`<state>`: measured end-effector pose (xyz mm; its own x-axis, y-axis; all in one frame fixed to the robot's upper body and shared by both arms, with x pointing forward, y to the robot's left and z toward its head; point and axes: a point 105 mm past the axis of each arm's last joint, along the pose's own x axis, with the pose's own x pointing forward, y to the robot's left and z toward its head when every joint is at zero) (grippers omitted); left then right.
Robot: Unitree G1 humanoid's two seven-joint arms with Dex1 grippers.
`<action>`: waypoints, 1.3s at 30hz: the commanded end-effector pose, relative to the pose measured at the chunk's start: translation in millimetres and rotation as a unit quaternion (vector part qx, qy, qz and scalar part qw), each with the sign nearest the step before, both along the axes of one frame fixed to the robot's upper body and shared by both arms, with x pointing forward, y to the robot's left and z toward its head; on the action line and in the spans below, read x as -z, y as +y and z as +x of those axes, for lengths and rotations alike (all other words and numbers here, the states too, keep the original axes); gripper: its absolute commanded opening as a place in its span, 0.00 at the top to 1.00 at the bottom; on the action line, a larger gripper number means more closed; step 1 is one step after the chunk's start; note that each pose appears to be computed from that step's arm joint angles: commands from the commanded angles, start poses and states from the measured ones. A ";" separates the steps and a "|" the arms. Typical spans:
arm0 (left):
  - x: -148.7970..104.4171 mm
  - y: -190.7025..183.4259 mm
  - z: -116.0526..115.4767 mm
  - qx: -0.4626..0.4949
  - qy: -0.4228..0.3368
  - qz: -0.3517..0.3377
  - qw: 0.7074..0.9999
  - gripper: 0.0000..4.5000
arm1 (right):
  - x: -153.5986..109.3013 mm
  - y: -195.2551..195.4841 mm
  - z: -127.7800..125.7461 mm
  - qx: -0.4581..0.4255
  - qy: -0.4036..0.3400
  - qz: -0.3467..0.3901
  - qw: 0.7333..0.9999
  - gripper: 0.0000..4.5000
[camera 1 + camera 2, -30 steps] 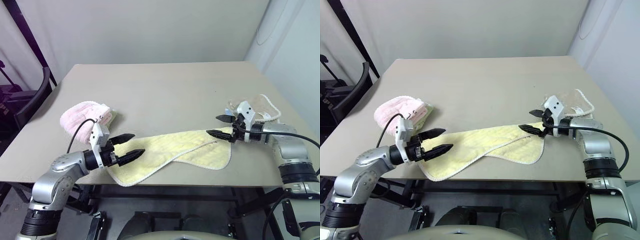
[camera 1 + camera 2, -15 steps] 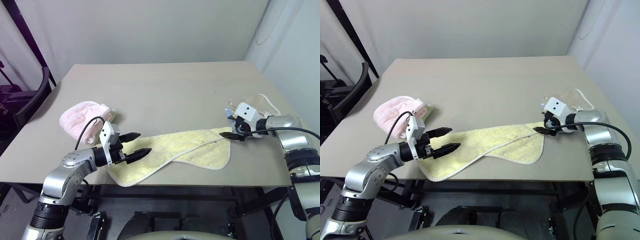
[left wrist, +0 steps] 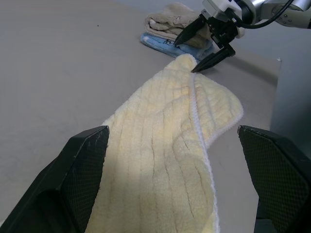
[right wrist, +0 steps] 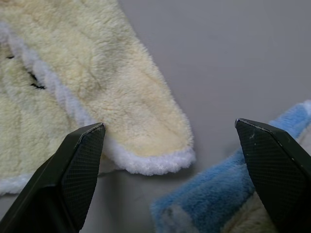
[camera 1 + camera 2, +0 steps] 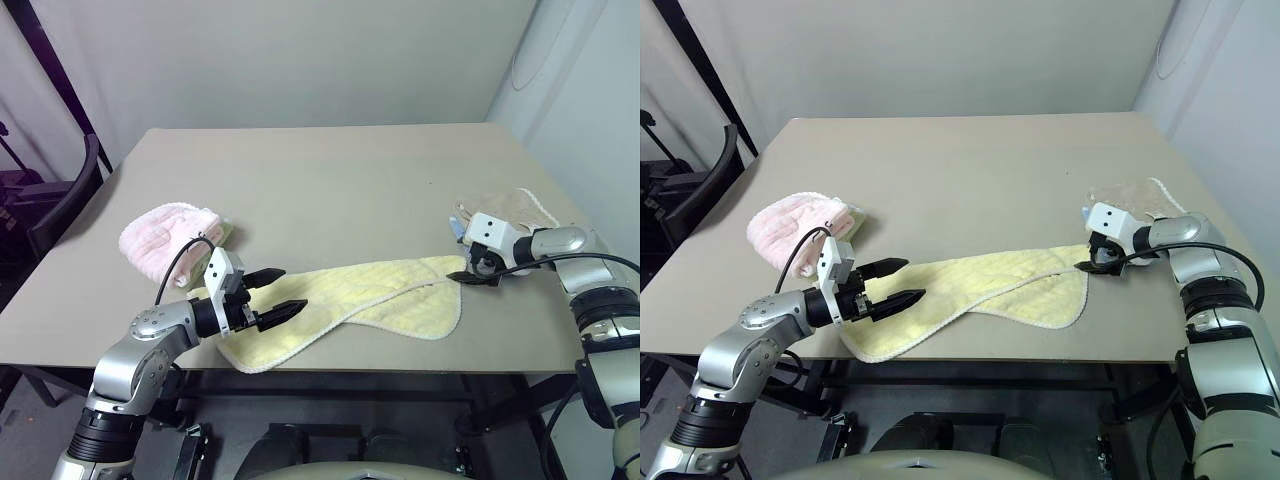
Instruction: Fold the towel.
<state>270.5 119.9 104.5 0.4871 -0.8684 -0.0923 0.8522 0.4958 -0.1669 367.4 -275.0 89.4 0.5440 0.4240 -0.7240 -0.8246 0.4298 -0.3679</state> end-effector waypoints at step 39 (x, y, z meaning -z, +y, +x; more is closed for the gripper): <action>-11.9 14.6 -0.1 -0.028 -0.027 -0.001 0.999 0.00 | -18.9 28.8 11.2 -0.073 -0.047 0.014 0.996 0.99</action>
